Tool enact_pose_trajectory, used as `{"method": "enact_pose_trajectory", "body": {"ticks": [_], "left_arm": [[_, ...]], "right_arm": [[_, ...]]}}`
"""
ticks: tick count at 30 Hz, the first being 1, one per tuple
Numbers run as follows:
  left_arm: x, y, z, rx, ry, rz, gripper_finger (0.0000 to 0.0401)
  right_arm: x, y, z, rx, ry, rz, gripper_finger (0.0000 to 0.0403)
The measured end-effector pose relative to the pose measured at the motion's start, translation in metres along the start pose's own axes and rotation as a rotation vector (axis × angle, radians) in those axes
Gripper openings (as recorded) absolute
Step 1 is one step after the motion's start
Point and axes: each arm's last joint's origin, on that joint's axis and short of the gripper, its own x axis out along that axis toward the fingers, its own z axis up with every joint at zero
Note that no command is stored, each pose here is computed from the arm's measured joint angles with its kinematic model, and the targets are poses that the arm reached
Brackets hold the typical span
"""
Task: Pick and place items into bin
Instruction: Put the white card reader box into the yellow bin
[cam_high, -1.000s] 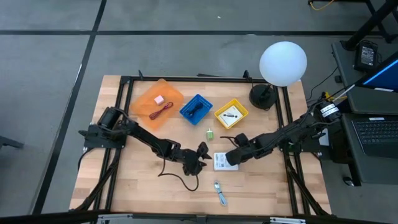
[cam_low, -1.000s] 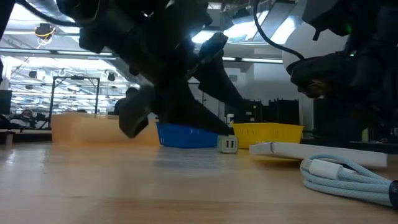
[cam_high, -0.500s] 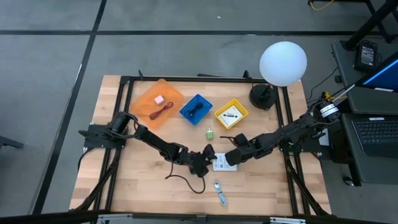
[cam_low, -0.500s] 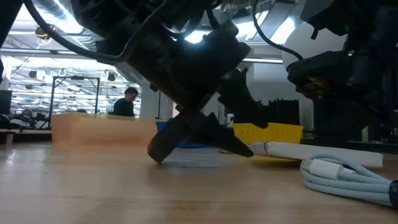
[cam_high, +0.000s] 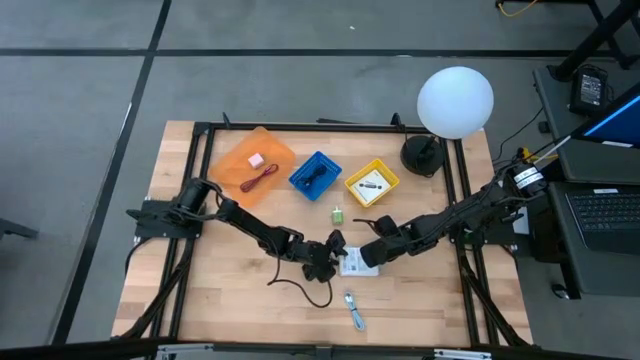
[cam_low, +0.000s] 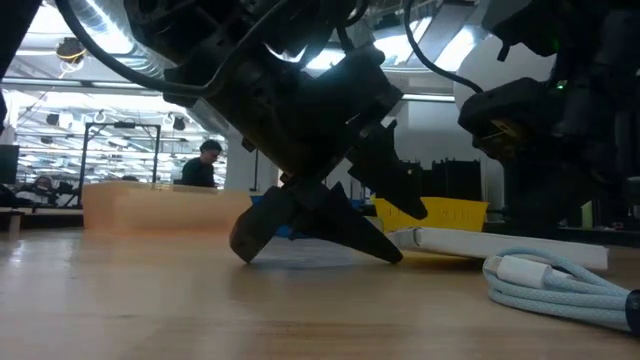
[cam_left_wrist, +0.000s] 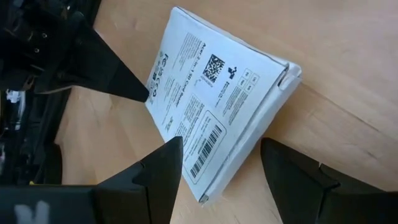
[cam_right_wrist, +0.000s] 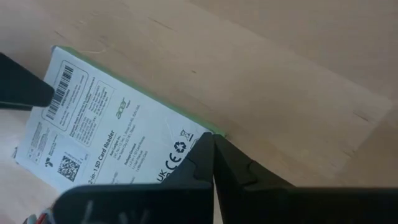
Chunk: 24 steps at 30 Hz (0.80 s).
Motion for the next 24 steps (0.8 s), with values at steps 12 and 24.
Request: {"method": "enact_pose_trajectory", "body": {"ticks": [12,24], "left_arm": [[0.0027,0.0064,-0.0031,-0.007,-0.015,0.042,0.0209],[0.0022,0.0062,-0.0007,0.032,-0.030,0.050,0.0092]], "right_arm": [[0.0002,0.0012,0.0001,0.000,-0.002,0.012,0.0000],[-0.0002,0.0007,0.0000,-0.029,-0.005,0.004,0.0000]]}}
